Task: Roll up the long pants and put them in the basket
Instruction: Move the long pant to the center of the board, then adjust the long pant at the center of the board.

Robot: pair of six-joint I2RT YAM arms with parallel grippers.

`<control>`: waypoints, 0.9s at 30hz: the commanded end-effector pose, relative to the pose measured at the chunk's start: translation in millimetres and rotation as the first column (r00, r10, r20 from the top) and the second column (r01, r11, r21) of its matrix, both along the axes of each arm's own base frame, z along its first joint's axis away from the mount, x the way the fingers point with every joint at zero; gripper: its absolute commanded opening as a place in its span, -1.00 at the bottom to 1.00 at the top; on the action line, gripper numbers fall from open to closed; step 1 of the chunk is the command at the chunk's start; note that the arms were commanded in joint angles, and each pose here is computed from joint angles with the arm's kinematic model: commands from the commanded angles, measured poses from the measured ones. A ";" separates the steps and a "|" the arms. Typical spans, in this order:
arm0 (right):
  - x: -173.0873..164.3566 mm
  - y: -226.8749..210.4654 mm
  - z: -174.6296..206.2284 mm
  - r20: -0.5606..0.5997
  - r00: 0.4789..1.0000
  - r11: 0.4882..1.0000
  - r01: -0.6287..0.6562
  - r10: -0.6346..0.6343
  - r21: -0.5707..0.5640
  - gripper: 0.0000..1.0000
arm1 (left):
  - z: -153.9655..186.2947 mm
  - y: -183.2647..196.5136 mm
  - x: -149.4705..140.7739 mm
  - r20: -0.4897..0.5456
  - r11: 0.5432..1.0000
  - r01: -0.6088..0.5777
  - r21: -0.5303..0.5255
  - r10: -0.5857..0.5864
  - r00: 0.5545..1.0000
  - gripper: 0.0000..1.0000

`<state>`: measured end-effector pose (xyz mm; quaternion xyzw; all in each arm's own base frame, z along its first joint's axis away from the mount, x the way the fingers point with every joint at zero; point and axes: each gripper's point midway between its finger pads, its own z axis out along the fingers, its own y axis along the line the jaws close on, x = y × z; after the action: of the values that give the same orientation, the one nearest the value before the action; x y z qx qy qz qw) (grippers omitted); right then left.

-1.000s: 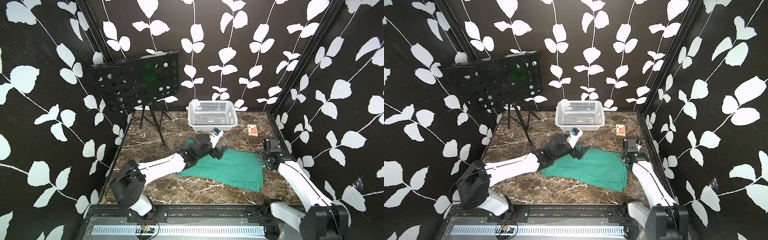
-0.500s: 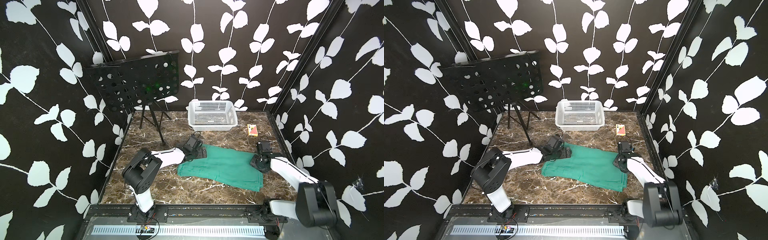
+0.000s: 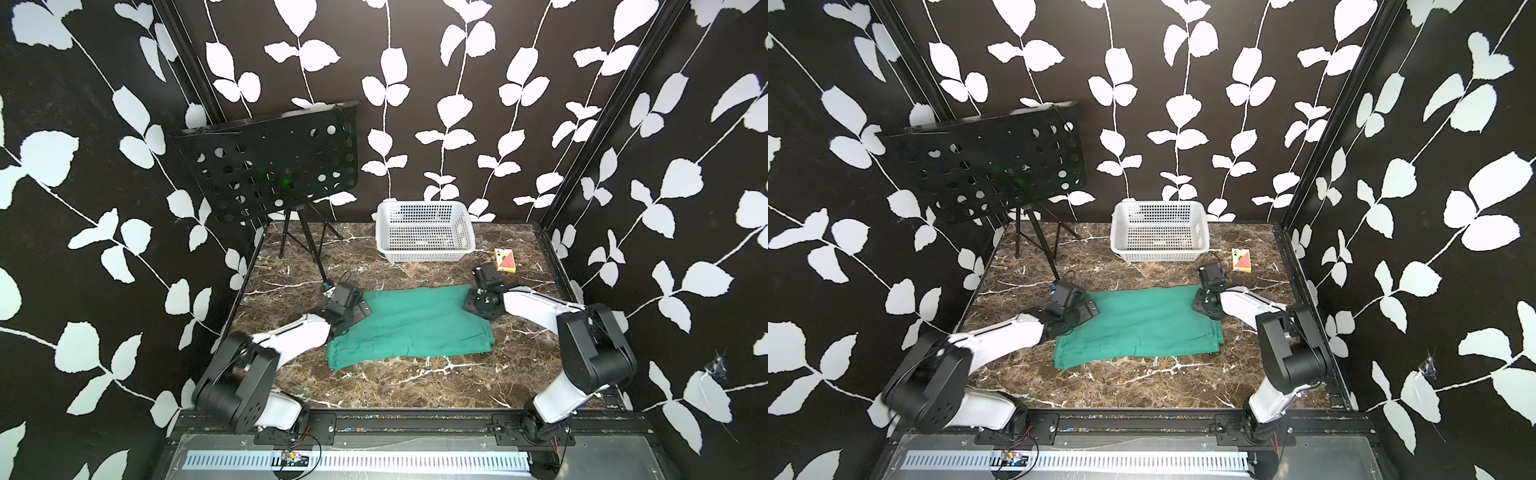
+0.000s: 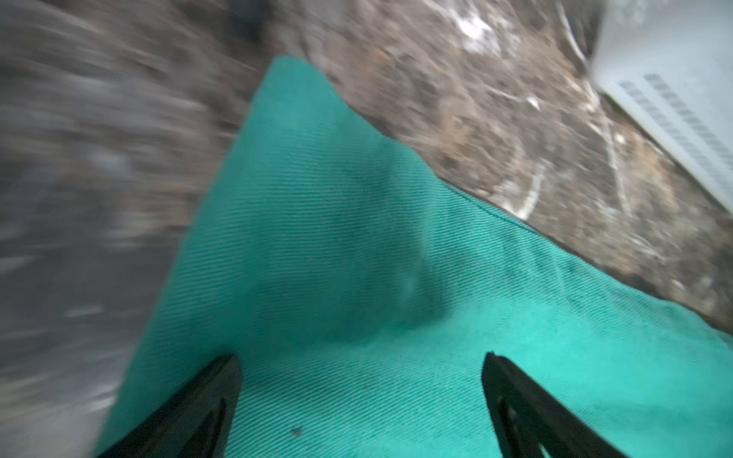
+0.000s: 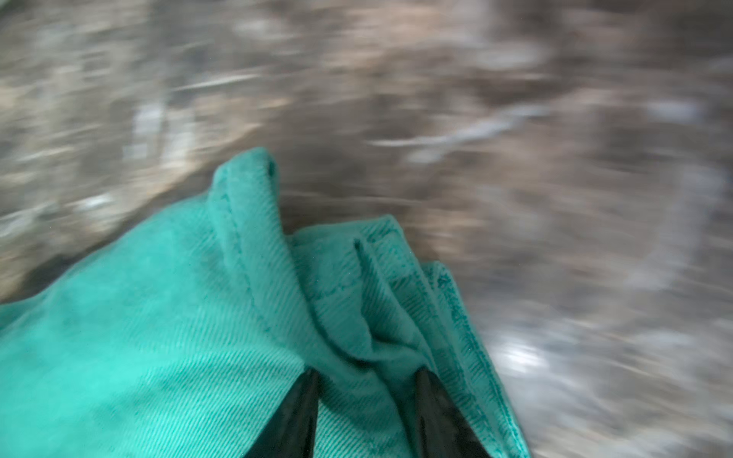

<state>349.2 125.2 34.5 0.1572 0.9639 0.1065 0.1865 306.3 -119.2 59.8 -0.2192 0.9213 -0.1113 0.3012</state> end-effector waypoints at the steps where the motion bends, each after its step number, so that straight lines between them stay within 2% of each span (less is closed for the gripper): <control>1: 1.5 14.8 6.7 -0.019 0.999 0.998 -0.046 0.047 0.045 -0.06 | 31.2 37.3 -13.7 0.047 0.989 -0.016 0.150 0.009 0.999 0.97; 4: -1.0 0.7 32.3 0.016 0.997 0.996 -0.080 0.081 -0.045 0.07 | 60.3 30.1 -12.7 0.107 0.989 0.059 0.139 -0.074 0.992 0.97; 6: -9.9 -4.9 57.0 0.062 0.992 0.992 -0.104 0.108 -0.064 0.09 | 64.2 14.1 -14.7 0.097 0.991 0.116 0.066 -0.122 0.988 0.97; 9: -38.2 2.0 66.9 0.047 0.985 0.986 -0.165 0.166 -0.028 0.03 | 47.3 -12.2 -21.3 0.035 0.984 0.151 -0.091 -0.149 0.988 0.95; 12: -72.1 24.3 55.0 -0.031 0.972 0.971 -0.229 0.232 0.073 -0.07 | 18.7 -21.7 -30.6 -0.060 0.977 0.084 -0.198 -0.097 0.993 0.87; 15: -91.6 31.6 32.0 -0.104 0.969 0.967 -0.209 0.225 0.143 -0.11 | -2.3 -16.5 -37.6 -0.147 0.982 0.021 -0.186 -0.049 0.988 0.83; 19: -98.2 16.6 -0.7 -0.158 0.976 0.985 -0.131 0.148 0.114 -0.17 | -18.5 3.5 -50.1 -0.219 0.989 -0.088 -0.118 0.061 0.974 0.72; 22: -100.8 -5.1 -16.7 -0.199 0.980 0.995 -0.009 0.028 0.095 -0.16 | -34.9 29.3 -69.7 -0.267 0.981 -0.193 -0.027 0.179 0.947 0.67; 25: -94.8 -13.1 2.9 -0.123 0.992 0.996 0.016 -0.005 0.087 -0.12 | -42.7 41.8 -83.6 -0.285 0.975 -0.221 0.014 0.216 0.934 0.67; 27: -85.1 -9.7 37.4 -0.014 0.999 0.996 -0.029 0.030 0.085 -0.06 | -38.1 40.2 -82.4 -0.267 0.981 -0.195 0.003 0.189 0.945 0.69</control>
<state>261.3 126.9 48.2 0.1457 0.9672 0.1658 0.1257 249.9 -101.8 35.8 -0.3099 0.9215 -0.1161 0.2032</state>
